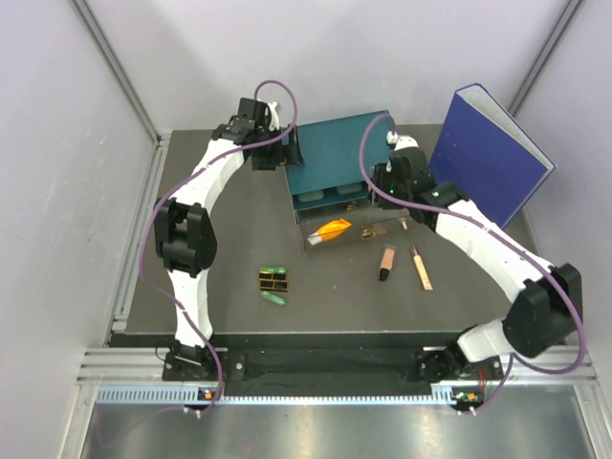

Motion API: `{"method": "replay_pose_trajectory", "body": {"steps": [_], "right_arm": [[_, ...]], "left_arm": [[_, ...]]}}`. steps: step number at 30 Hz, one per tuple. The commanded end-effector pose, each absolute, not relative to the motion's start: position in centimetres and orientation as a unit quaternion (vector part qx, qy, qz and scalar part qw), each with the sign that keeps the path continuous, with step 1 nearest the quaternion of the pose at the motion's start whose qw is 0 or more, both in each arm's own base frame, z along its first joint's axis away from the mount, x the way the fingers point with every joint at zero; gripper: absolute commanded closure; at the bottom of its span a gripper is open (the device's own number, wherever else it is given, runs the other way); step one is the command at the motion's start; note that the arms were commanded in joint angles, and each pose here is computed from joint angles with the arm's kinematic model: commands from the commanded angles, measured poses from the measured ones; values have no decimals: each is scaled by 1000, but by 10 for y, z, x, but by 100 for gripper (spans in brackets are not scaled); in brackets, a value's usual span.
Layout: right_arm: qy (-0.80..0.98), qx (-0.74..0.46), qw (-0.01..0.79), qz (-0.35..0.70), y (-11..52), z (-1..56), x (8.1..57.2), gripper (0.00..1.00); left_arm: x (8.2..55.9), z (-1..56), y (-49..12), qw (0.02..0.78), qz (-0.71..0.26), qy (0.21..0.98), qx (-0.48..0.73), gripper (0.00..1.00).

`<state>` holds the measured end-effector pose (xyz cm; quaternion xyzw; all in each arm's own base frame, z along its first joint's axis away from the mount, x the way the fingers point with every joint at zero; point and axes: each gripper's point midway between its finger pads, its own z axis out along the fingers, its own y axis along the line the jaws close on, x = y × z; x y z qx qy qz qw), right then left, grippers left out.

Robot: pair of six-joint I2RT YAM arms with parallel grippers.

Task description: Organize the makeup

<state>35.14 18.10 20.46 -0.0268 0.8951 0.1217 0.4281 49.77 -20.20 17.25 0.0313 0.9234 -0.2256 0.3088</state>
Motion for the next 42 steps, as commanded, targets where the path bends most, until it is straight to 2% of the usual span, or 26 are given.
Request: {"method": "replay_pose_trajectory", "body": {"steps": [1, 10, 11, 14, 18, 22, 28, 35, 42], "right_arm": [[876, -32, 453, 162, 201, 226, 380, 100], [899, -39, 405, 160, 202, 197, 366, 98], [901, -39, 402, 160, 200, 195, 364, 79], [899, -34, 408, 157, 196, 200, 361, 39], [894, -19, 425, 140, 185, 216, 359, 27], [879, -2, 460, 128, 166, 245, 345, 27], [872, 71, 469, 118, 126, 240, 301, 30], [903, 163, 384, 106, 98, 168, 243, 32], [914, 238, 319, 77, 82, 109, 222, 33]], "left_arm": [[490, 156, -190, 287, -198, 937, 36, 1], [495, 157, -185, 288, -191, 938, 39, 1], [496, 157, -184, 288, -190, 938, 40, 1], [499, 157, -183, 287, -190, 938, 39, 1], [503, 159, -183, 290, -191, 937, 37, 1], [502, 157, -184, 287, -194, 937, 37, 1], [502, 150, -180, 284, -185, 940, 40, 1], [501, 141, -179, 277, -187, 942, 43, 1], [500, 138, -182, 275, -196, 940, 44, 1]]}}
